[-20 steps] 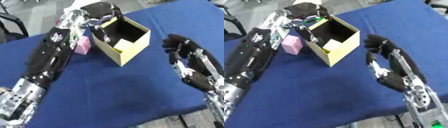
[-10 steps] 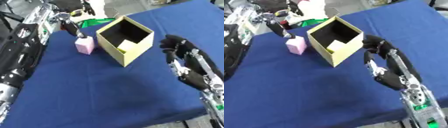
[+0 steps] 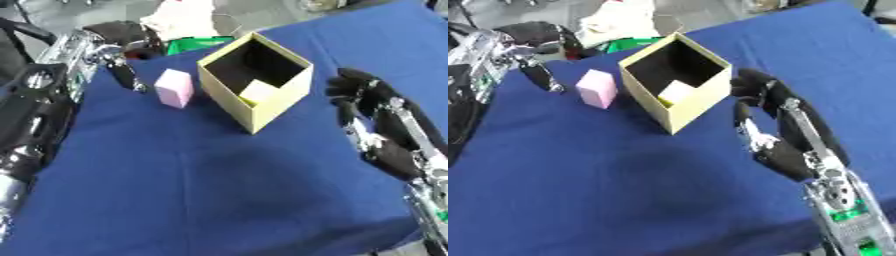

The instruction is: Pick up objects on the table and place them in the box.

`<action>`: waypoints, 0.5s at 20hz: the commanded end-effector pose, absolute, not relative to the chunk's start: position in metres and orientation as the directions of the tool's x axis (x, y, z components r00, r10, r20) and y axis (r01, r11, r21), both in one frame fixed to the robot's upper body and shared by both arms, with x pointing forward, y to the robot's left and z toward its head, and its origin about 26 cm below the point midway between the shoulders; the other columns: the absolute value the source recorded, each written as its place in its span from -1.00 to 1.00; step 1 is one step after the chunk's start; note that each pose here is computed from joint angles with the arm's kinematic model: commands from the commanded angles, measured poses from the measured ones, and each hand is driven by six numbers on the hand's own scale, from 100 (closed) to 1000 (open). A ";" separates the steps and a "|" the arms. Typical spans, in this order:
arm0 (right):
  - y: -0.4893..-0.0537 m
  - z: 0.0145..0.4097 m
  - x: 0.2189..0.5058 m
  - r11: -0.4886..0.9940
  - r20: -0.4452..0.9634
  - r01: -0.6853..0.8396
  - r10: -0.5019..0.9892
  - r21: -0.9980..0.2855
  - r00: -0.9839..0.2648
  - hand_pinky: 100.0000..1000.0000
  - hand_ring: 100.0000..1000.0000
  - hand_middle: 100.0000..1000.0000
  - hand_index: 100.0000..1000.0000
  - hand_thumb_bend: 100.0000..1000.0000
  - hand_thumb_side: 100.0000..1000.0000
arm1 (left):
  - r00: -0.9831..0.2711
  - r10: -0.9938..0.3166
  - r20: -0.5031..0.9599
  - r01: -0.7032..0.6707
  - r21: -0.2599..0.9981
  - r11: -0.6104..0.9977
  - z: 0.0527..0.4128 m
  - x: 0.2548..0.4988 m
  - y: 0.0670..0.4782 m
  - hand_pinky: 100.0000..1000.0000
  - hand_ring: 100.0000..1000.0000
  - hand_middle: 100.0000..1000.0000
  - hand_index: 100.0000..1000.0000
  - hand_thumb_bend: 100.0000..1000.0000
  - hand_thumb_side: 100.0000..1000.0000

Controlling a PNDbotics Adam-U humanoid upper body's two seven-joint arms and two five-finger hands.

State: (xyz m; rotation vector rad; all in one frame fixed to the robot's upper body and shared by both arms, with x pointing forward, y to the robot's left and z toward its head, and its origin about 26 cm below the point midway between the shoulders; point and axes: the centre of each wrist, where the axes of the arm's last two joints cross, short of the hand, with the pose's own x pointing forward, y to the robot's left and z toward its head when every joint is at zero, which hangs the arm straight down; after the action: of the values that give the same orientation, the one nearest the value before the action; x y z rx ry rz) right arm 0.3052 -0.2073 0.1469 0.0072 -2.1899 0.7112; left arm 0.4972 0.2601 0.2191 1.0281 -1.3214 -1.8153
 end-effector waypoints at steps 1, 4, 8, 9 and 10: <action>-0.206 0.156 0.305 0.841 0.687 -0.224 0.218 -0.493 -0.693 0.53 0.58 0.54 0.82 -1.00 -0.04 | -0.455 -0.861 -0.229 0.038 0.961 -0.275 0.227 0.499 0.267 0.57 0.47 0.31 0.59 0.02 -0.90; -0.205 0.156 0.305 0.840 0.686 -0.225 0.217 -0.494 -0.694 0.53 0.58 0.54 0.82 -1.00 -0.04 | -0.461 -0.858 -0.225 0.044 0.960 -0.276 0.222 0.499 0.265 0.57 0.48 0.31 0.58 0.00 -0.91; -0.205 0.157 0.305 0.839 0.684 -0.226 0.216 -0.495 -0.696 0.53 0.58 0.54 0.82 -1.00 -0.03 | -0.459 -0.862 -0.215 0.034 0.965 -0.259 0.217 0.500 0.264 0.57 0.48 0.30 0.58 -0.05 -0.93; -0.204 0.157 0.306 0.839 0.684 -0.226 0.216 -0.495 -0.697 0.53 0.58 0.54 0.82 -1.00 -0.03 | -0.457 -0.863 -0.214 0.030 0.967 -0.255 0.216 0.500 0.264 0.57 0.48 0.31 0.59 -0.05 -0.93; -0.204 0.157 0.306 0.839 0.683 -0.226 0.216 -0.495 -0.697 0.53 0.58 0.54 0.82 -1.00 -0.03 | -0.454 -0.865 -0.212 0.025 0.968 -0.251 0.216 0.501 0.263 0.57 0.48 0.32 0.59 -0.06 -0.94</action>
State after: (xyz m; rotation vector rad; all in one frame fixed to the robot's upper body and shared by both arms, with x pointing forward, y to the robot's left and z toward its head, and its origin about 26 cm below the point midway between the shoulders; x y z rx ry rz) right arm 0.3061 -0.2061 0.1493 0.0086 -2.1982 0.7136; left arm 0.4999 0.2576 0.2013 1.0160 -1.3338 -1.7996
